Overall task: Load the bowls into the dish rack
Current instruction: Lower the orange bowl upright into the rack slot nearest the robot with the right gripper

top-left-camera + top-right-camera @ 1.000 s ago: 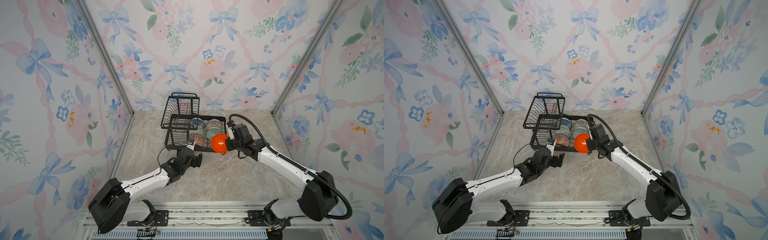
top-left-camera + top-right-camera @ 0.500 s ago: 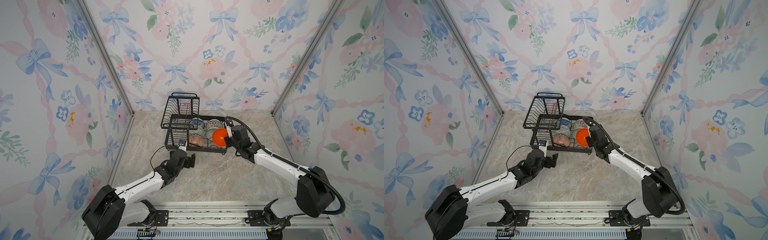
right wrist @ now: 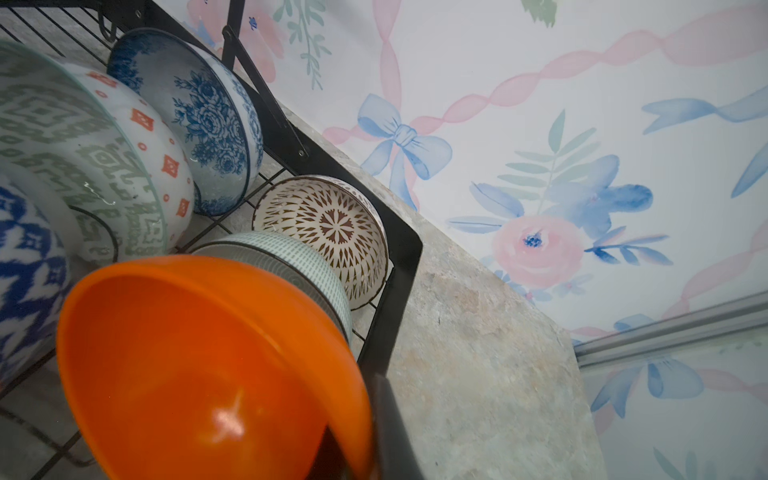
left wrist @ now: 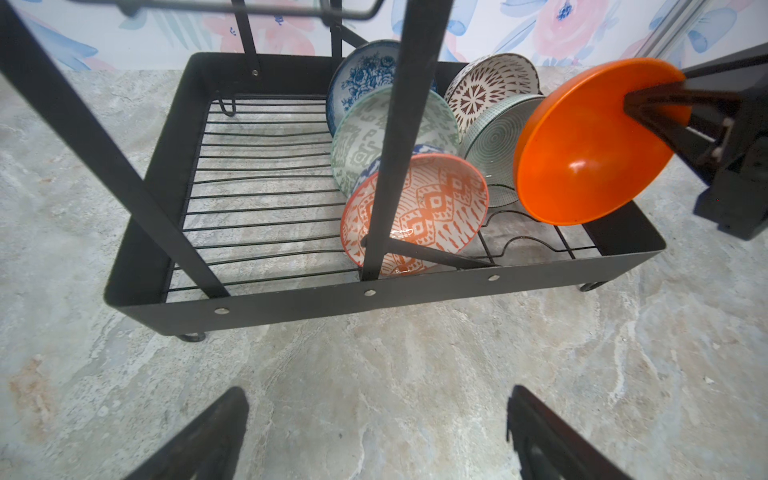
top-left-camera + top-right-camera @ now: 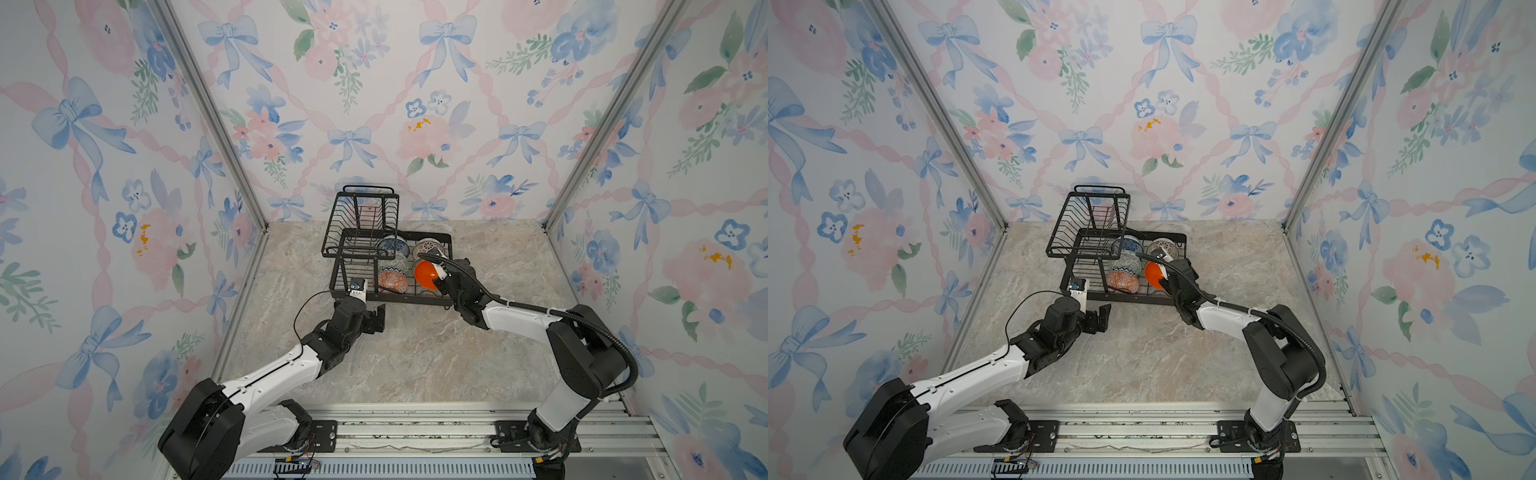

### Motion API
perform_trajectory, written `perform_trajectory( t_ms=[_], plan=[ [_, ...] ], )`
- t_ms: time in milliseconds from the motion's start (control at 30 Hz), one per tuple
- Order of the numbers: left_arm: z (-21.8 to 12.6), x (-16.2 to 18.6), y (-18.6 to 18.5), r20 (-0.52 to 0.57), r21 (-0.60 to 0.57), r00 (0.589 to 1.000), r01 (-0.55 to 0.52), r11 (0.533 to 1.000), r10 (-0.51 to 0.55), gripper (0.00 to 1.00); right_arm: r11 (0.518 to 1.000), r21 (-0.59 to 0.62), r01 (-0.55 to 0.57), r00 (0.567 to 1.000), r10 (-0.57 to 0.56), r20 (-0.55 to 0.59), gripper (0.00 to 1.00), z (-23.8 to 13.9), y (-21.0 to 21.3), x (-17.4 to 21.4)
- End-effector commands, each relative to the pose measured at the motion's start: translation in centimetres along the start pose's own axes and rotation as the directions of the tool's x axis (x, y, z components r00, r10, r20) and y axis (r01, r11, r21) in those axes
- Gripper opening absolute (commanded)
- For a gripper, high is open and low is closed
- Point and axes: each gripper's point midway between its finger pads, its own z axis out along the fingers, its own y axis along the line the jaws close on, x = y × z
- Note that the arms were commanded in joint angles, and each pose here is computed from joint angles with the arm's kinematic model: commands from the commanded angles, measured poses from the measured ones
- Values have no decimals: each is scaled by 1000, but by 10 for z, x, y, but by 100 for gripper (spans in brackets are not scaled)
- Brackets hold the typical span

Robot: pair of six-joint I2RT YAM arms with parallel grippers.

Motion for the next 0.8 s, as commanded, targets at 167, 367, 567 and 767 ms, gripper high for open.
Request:
perform_trajectory(
  t_ms=[167,367,567,767],
  plan=[
    [-3,3,6,-3,5,1000,22,1000,-22,98,996,24,84,991,-86,105,0,9,2,-18],
    [-6,4,12,-1,-4,1000,28,1000,-28,98,989,32,144,983,-146,110,0,16,3,-14],
    [-8,8,15,-5,-7,999,39,999,-39,98,985,49,165,982,-169,89,0,22,-4,-6],
    [-9,9,18,-8,-8,999,43,999,-43,98,981,47,189,978,-193,80,0,27,-5,0]
  ],
)
